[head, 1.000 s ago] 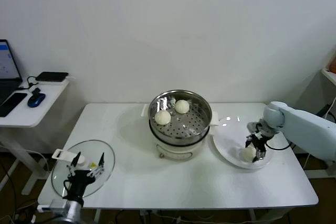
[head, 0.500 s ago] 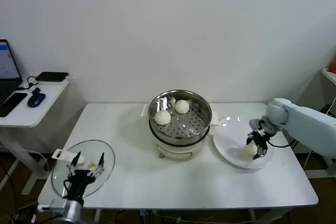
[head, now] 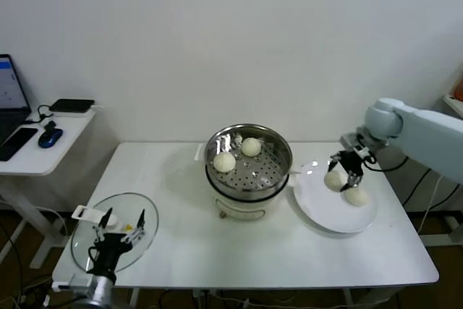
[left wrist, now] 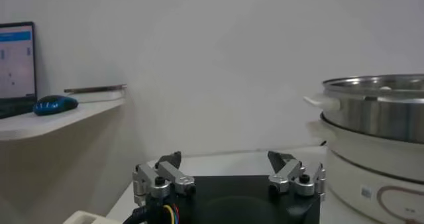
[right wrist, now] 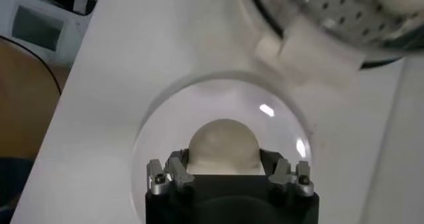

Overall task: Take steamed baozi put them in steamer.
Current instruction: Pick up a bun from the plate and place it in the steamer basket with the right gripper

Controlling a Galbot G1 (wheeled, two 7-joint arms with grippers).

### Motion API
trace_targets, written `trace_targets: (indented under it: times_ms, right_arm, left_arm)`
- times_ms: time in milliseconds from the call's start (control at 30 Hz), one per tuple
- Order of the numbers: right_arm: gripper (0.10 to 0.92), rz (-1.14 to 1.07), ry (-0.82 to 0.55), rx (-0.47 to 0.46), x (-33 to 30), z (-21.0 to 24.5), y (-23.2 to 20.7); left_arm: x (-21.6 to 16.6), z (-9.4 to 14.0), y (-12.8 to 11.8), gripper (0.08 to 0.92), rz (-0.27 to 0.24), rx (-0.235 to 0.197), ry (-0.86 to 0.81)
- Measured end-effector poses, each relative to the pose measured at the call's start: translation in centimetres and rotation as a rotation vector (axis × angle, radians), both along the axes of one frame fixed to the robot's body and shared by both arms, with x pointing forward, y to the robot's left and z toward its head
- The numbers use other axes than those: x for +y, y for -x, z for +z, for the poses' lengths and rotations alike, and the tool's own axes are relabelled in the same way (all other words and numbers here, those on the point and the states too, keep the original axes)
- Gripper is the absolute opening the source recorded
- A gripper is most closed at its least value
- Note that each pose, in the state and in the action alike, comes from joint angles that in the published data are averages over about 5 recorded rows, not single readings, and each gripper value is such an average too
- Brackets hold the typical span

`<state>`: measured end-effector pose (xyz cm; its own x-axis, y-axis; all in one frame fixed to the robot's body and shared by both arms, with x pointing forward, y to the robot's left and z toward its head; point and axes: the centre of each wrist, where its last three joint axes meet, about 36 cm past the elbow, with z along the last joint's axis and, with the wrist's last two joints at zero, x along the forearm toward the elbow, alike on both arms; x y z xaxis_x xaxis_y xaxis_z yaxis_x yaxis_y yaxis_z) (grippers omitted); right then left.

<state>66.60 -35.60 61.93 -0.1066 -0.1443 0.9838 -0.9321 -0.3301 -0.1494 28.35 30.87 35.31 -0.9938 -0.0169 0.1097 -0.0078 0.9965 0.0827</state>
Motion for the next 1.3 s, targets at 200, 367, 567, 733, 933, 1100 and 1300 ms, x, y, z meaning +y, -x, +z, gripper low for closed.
trace_targets:
  times_ms: [200, 367, 567, 733, 933, 1100, 1300]
  right_arm:
    - [0.697, 0.114, -0.012, -0.057, 3.7, 5.4, -0.2]
    - [0.696, 0.216, -0.005, -0.088, 7.4, 8.0, -0.3]
    - [0.696, 0.365, 0.025, -0.119, 12.6, 9.3, -0.3]
    - [0.696, 0.514, 0.066, -0.145, 17.1, 8.9, -0.3]
    - [0.696, 0.686, 0.124, -0.171, 21.8, 7.2, -0.1]
    - [0.696, 0.825, 0.166, -0.19, 25.1, 5.4, 0.3]
    - [0.695, 0.96, 0.193, -0.2, 28.2, 3.3, 1.2]
  left_arm:
    - [-0.2, 0.2, -0.1, 0.823, -0.004, -0.003, -0.003]
    - [0.0, 0.2, 0.1, 0.823, -0.002, -0.001, -0.006]
    - [0.3, 0.2, 0.3, 0.823, 0.004, -0.001, -0.01]
    - [0.4, 0.3, 0.4, 0.823, 0.007, -0.001, -0.011]
    - [0.6, 0.2, 0.6, 0.823, 0.011, 0.003, -0.013]
    - [0.7, 0.0, 0.6, 0.823, 0.014, 0.007, -0.014]
    - [0.6, -0.2, 0.7, 0.823, 0.016, 0.012, -0.011]
